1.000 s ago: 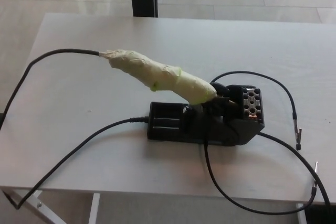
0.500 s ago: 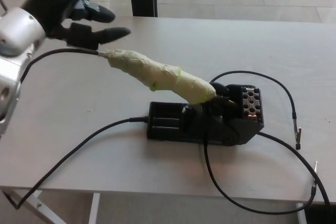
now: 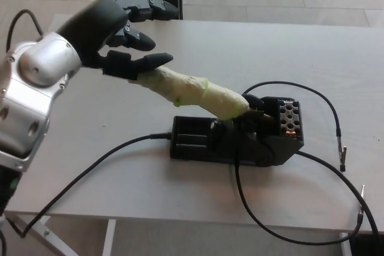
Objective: Use the left hand of the robot to grab the soldering gun kept on the middle of the table and pull it out of its base and keep it on the left side of the base
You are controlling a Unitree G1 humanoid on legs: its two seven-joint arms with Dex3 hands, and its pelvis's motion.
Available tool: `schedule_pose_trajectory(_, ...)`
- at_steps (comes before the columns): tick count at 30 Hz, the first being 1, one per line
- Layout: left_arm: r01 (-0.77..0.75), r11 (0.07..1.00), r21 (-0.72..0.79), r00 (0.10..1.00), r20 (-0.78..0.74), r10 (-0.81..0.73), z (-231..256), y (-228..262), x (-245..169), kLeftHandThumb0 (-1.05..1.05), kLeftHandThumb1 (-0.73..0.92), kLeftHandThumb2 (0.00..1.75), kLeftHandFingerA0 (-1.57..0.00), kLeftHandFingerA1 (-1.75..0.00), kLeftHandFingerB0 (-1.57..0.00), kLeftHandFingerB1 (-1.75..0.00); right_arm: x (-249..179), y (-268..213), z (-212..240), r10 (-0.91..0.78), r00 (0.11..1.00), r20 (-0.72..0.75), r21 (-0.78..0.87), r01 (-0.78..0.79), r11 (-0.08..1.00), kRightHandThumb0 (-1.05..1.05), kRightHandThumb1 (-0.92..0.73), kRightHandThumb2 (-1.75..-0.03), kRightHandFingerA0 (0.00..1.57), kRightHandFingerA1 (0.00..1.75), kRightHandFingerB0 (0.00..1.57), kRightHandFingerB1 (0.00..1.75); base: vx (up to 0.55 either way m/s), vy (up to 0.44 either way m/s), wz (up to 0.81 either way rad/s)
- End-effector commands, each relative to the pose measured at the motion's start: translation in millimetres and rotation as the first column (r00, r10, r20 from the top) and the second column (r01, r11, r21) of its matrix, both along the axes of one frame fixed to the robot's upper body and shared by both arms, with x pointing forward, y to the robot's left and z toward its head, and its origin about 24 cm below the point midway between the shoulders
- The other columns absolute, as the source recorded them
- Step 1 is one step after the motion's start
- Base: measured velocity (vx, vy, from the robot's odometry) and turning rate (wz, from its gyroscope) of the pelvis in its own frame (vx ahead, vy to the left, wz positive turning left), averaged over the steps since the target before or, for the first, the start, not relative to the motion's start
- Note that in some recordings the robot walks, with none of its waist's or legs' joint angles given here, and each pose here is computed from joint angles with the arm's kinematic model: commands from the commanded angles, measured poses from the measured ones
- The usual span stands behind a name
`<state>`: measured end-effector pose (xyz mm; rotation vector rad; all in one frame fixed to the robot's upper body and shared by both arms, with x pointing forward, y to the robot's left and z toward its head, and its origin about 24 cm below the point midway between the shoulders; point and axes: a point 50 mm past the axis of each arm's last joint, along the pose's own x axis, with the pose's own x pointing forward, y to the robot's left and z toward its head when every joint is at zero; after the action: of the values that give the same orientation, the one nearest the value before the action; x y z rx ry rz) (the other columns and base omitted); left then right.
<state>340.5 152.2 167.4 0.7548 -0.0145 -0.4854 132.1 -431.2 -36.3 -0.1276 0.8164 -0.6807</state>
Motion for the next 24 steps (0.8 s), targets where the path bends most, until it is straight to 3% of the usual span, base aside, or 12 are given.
schedule_pose_trajectory(1,-0.014,0.999,-0.035,0.996,-0.085,0.011,-15,1,-2,-0.63,0.63,0.59,-0.40,-0.54,-0.24,-0.38,-1,-7,8,0.004,1.000,0.023,-0.034,-0.003,0.999,-0.85,-0.22,-1.17,0.47,1.62,0.00,1.53,0.00,0.000,0.00)
schedule_pose_trajectory(4,0.010,0.999,-0.043,0.995,-0.100,-0.014,-19,-2,-4,-0.64,0.53,0.87,-0.35,-0.60,-0.16,-0.47,-1,-7,8,-0.013,0.999,0.034,-0.020,0.013,1.000,-0.86,-0.22,-1.17,0.49,1.63,0.00,1.53,0.00,0.000,0.00)
schedule_pose_trajectory(5,0.019,0.999,-0.045,0.995,-0.100,-0.023,-18,-5,-6,-0.63,0.53,0.87,-0.34,-0.60,-0.16,-0.47,-1,-8,8,-0.016,0.999,0.029,-0.022,0.016,1.000,-0.88,-0.32,-1.19,0.70,1.19,0.24,0.97,0.00,0.000,0.00)
schedule_pose_trajectory(9,0.045,0.998,-0.033,0.995,-0.085,-0.048,-16,-12,-6,-0.64,0.55,0.87,-0.32,-0.60,-0.15,-0.48,-1,-9,9,-0.015,1.000,0.026,-0.031,0.016,0.999,-0.85,-0.30,-1.18,0.79,1.21,0.30,0.98,0.00,0.000,0.00)
schedule_pose_trajectory(10,0.047,0.998,-0.033,0.995,-0.085,-0.049,-14,-15,-5,-0.64,0.55,0.87,-0.33,-0.60,-0.16,-0.48,-1,-9,9,-0.009,1.000,0.025,-0.030,0.010,1.000,-0.86,-0.23,-1.15,0.49,1.57,0.01,1.54,0.00,0.000,0.00)
schedule_pose_trajectory(15,0.053,0.998,-0.039,0.995,-0.083,-0.056,-11,-24,-2,-0.61,0.68,0.61,-0.59,-0.62,-0.20,-0.37,0,-9,11,0.003,1.000,0.005,-0.048,-0.003,0.999,-0.89,-0.24,-1.17,0.61,1.53,0.00,1.48,0.00,0.000,0.00)
schedule_pose_trajectory(16,0.051,0.998,-0.048,0.993,-0.103,-0.055,-10,-29,-2,-0.62,0.71,0.61,-0.48,-0.58,-0.24,-0.36,1,-9,11,-0.021,0.999,0.040,-0.026,0.022,0.999,-0.90,-0.29,-1.22,0.93,1.30,0.25,1.00,0.00,0.000,0.00)
schedule_pose_trajectory(19,0.062,0.998,-0.016,0.992,-0.109,-0.064,-11,-34,-4,-0.66,0.72,0.61,-0.47,-0.57,-0.25,-0.37,3,-9,12,0.004,1.000,0.020,-0.048,-0.003,0.999,-0.93,-0.31,-1.23,0.93,1.29,0.21,0.99,0.00,0.000,0.00)
schedule_pose_trajectory(20,0.084,0.996,-0.027,0.988,-0.129,-0.087,-13,-38,-7,-0.68,0.71,0.61,-0.43,-0.57,-0.25,-0.38,3,-10,13,-0.016,0.999,0.030,-0.036,0.017,0.999,-0.78,-0.12,-1.21,0.76,1.51,0.00,1.57,0.00,0.000,0.00)
schedule_pose_trajectory(21,0.082,0.996,-0.028,0.988,-0.129,-0.085,-13,-37,-7,-0.68,0.71,0.61,-0.43,-0.57,-0.25,-0.38,4,-10,13,-0.014,0.999,0.030,-0.039,0.015,0.999,-0.78,-0.12,-1.21,0.76,1.51,0.00,1.57,0.00,0.000,0.00)
schedule_pose_trajectory(22,0.098,0.995,-0.015,0.987,-0.128,-0.100,-14,-39,-9,-0.65,0.72,0.61,-0.43,-0.58,-0.24,-0.38,5,-10,14,-0.012,0.999,0.038,-0.035,0.013,0.999,-0.80,-0.26,-1.17,0.92,1.22,0.33,1.00,0.00,0.000,0.00)
schedule_pose_trajectory(24,0.117,0.993,0.021,0.985,-0.132,-0.113,-16,-42,-13,-0.65,0.56,0.91,-0.44,-0.65,-0.20,-0.49,8,-11,16,-0.007,0.999,0.048,-0.036,0.008,0.999,-0.83,-0.27,-1.20,1.11,1.26,0.20,0.94,0.00,0.000,0.00)
